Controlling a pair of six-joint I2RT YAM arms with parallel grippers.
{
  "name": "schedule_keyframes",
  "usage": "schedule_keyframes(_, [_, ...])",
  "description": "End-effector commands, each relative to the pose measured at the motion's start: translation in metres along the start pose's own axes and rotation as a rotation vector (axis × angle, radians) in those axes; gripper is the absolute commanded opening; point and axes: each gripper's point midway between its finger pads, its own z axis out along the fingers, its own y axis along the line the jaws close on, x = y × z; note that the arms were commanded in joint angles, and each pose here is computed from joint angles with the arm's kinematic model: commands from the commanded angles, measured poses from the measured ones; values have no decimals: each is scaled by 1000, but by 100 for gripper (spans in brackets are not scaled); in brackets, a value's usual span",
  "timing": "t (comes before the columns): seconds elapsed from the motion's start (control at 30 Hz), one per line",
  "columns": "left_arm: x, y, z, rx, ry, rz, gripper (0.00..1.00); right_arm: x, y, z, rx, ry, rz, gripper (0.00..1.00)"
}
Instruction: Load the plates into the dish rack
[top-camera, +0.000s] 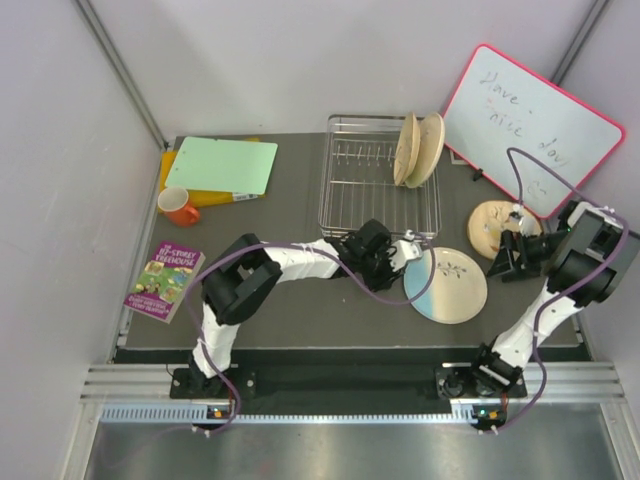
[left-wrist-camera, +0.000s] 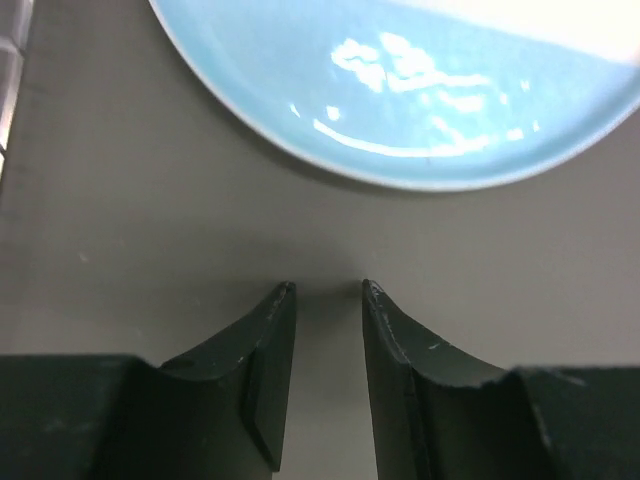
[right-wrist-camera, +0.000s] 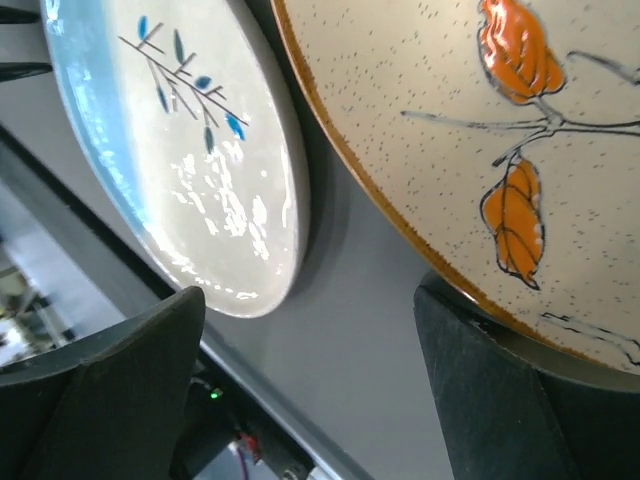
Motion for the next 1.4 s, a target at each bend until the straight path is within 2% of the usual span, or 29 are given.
schedule_keyframes(0.0, [12,8,20,33,20,30,38,-22,-25,32,-42,-27,-101,89])
schedule_keyframes(0.23, [3,8,40,83,-8,47,37,-20,-20,33,-119,79,-116,88])
schedule_keyframes(0.47, [-5,2,37,96,-26,16,36,-15,18,61,-166,186,-194,86])
schedule_keyframes(0.8, [-7,-13,30,137,-37,-19,35,-5,26,71,-176,212,-189,83])
schedule_keyframes(1.0, [9,-28,15,154,23,-78,33,4,30,72,-165,211,-188,83])
schedule_keyframes(1.27, [23,-61,-24,198,83,-138,32,0,29,68,-141,205,-194,83])
schedule_keyframes(1.37, [23,-87,-27,248,81,-89,34,-1,28,68,-132,202,-193,83])
